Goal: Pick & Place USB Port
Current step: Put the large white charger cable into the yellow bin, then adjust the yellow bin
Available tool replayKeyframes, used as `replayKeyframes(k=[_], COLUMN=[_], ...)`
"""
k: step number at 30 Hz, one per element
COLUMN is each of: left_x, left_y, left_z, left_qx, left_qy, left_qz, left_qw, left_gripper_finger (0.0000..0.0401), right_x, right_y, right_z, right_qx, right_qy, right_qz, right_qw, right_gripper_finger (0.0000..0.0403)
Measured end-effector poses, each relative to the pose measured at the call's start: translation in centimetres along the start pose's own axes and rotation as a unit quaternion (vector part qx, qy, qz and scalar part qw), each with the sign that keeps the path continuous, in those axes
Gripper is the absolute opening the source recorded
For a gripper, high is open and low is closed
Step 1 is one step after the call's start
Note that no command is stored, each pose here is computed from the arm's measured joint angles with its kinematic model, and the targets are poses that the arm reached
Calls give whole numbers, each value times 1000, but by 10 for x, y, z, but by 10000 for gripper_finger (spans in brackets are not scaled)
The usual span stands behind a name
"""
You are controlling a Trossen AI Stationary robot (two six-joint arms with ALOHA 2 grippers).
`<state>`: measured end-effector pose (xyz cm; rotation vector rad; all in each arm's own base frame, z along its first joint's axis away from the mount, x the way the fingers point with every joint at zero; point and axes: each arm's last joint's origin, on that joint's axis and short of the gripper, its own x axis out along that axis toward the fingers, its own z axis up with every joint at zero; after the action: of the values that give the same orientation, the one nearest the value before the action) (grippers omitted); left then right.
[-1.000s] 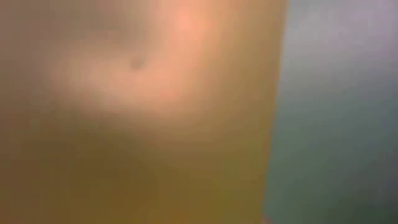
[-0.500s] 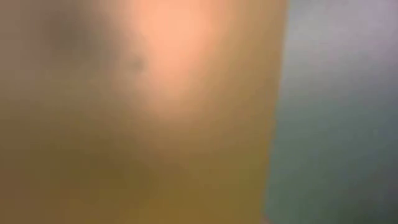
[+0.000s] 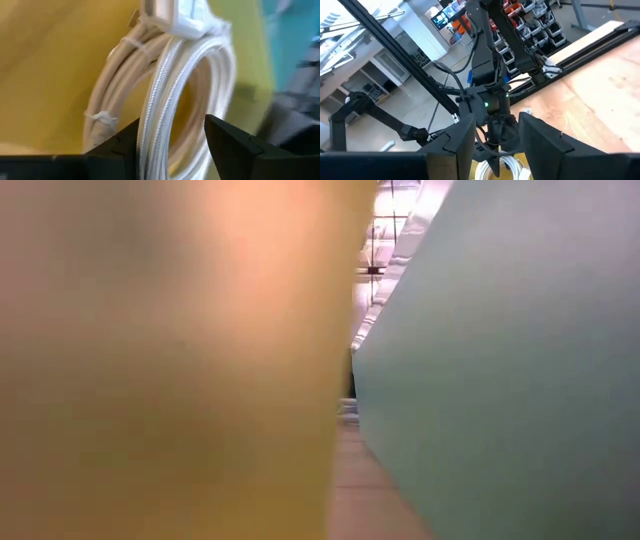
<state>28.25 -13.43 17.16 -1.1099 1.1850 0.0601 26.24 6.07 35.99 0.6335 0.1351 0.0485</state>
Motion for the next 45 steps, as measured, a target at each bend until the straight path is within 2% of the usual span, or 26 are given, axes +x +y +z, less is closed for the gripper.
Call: replayKeyframes(k=[4,8,11,14,27,30,33,36,38,41,45], left_x=[-8,-21,-28,-34,-42,-49,-64,-78,-86,-89,-78], left_y=[-3,-20,-30,-38,-23,-29,-46,-54,-51,-34,-9], left_z=[-1,4,10,16,6,8,14,29,45,70,102], left_qx=[38,85,108,114,111,156,193,191,171,132,122], left_qy=[7,0,-12,-29,16,-13,-110,-189,-213,-204,-158], left_qz=[74,93,86,80,186,175,176,200,210,224,252], left_qw=[996,992,990,990,976,972,959,942,939,944,947], left_gripper_finger=[176,167,168,174,182,182,182,179,167,133,66], right_x=[0,0,0,0,0,0,0,0,0,0,0], right_y=[0,0,0,0,1,1,1,1,1,1,1], right_z=[0,0,0,0,-2,-2,-2,-2,-2,-2,-2], right_qx=[-4,-4,-4,0,8,9,9,10,13,14,14], right_qy=[1,1,1,2,5,5,5,6,7,7,7], right_qz=[0,0,0,-1,2,2,1,0,0,0,-1], right_qw=[1000,1000,1000,1000,1000,1000,1000,1000,1000,1000,1000], right_gripper_finger=[143,143,143,143,144,144,144,144,144,144,144])
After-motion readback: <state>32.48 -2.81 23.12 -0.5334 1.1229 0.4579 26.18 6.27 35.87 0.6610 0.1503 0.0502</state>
